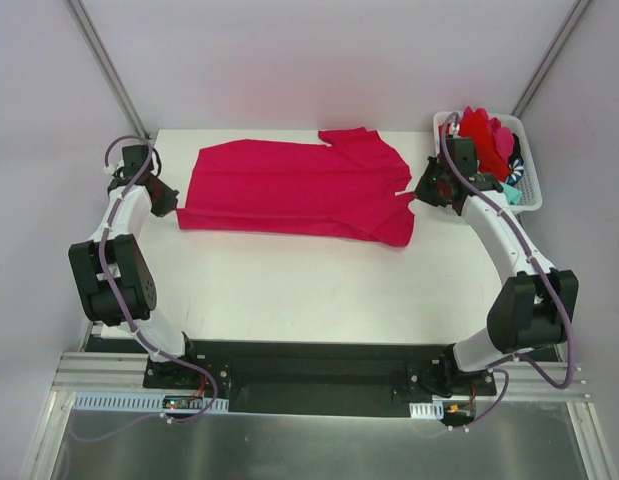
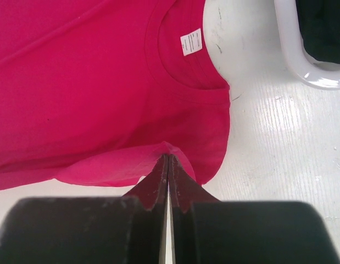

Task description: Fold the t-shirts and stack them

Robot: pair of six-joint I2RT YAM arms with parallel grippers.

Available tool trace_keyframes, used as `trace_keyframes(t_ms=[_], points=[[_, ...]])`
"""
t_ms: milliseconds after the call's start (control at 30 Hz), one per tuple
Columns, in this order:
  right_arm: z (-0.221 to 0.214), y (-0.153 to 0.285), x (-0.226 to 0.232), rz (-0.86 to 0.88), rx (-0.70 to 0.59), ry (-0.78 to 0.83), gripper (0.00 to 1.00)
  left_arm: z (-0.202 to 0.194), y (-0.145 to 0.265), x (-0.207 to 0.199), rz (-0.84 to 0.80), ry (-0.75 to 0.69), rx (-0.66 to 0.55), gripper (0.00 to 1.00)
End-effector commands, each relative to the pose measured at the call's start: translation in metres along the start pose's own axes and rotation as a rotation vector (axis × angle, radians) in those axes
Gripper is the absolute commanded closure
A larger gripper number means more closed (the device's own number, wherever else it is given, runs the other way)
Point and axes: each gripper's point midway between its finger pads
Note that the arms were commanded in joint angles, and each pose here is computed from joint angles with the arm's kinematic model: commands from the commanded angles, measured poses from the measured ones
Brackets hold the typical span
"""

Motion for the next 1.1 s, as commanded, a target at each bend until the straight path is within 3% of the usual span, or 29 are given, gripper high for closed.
trace_keyframes(t_ms=[0, 1067], points=[[0.026, 0.000, 0.005, 0.029, -0.070, 0.019, 0.99, 0.010, 0.001, -0.020, -0.035, -0.022, -0.020, 1.00], [0.048, -0.030, 0.016, 0.099, -0.074, 0.079, 0.99, 0.015, -0.006, -0.028, -0.030, -0.041, -0.036, 1.00]])
Point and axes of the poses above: each gripper's point midway between its finger pads, its own y axis back along the fingers, its own x axis along the line the jaws close on, z = x × y, and after that the axes turned 12 degrees about y, right-handed
